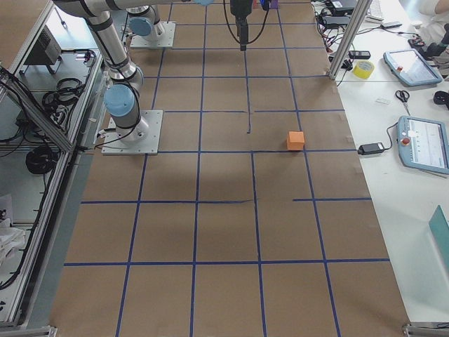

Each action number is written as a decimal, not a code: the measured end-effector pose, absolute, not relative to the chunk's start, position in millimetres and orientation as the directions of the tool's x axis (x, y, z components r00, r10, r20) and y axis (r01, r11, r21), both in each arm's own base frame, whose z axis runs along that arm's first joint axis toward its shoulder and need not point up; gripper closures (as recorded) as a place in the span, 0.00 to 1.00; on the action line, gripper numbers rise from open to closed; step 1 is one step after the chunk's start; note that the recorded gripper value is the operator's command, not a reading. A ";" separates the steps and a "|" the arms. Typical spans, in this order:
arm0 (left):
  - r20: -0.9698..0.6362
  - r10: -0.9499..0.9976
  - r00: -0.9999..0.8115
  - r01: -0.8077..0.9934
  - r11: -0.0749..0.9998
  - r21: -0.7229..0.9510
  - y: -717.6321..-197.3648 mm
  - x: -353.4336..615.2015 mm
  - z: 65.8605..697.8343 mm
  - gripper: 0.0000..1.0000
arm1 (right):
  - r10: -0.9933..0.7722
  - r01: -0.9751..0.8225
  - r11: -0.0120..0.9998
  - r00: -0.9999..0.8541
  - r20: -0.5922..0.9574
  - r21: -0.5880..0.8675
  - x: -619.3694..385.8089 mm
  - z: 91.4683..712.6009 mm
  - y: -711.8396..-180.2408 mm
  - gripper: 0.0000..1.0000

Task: Arrange blocks in a line
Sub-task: 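Lower the right gripper over the orange cube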

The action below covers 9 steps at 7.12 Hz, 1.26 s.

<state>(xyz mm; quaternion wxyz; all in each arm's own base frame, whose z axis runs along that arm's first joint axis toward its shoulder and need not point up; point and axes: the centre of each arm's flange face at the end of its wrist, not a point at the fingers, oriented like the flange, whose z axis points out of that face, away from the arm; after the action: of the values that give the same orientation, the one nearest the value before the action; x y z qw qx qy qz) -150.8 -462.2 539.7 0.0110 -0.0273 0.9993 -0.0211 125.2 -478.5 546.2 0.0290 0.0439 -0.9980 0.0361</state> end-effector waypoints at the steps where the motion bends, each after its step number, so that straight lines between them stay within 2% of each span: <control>1: -0.021 -0.055 -0.998 -0.054 0.998 -0.043 -462.2 -150.8 539.7 0.00 | -0.086 -0.090 0.994 -0.994 0.062 -0.069 125.1 545.9 -478.5 0.00; 9: -0.021 -0.055 -0.998 -0.054 0.998 -0.043 -461.5 -150.8 540.2 0.00 | -0.078 -0.082 0.995 -0.996 0.053 -0.064 123.7 540.0 -488.2 0.00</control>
<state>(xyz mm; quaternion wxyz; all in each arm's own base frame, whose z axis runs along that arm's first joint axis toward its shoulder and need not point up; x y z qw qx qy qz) -150.8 -461.5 540.2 0.0110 -0.0274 0.9993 -0.0210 123.7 -488.2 540.0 0.0251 0.0400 -0.9983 0.0330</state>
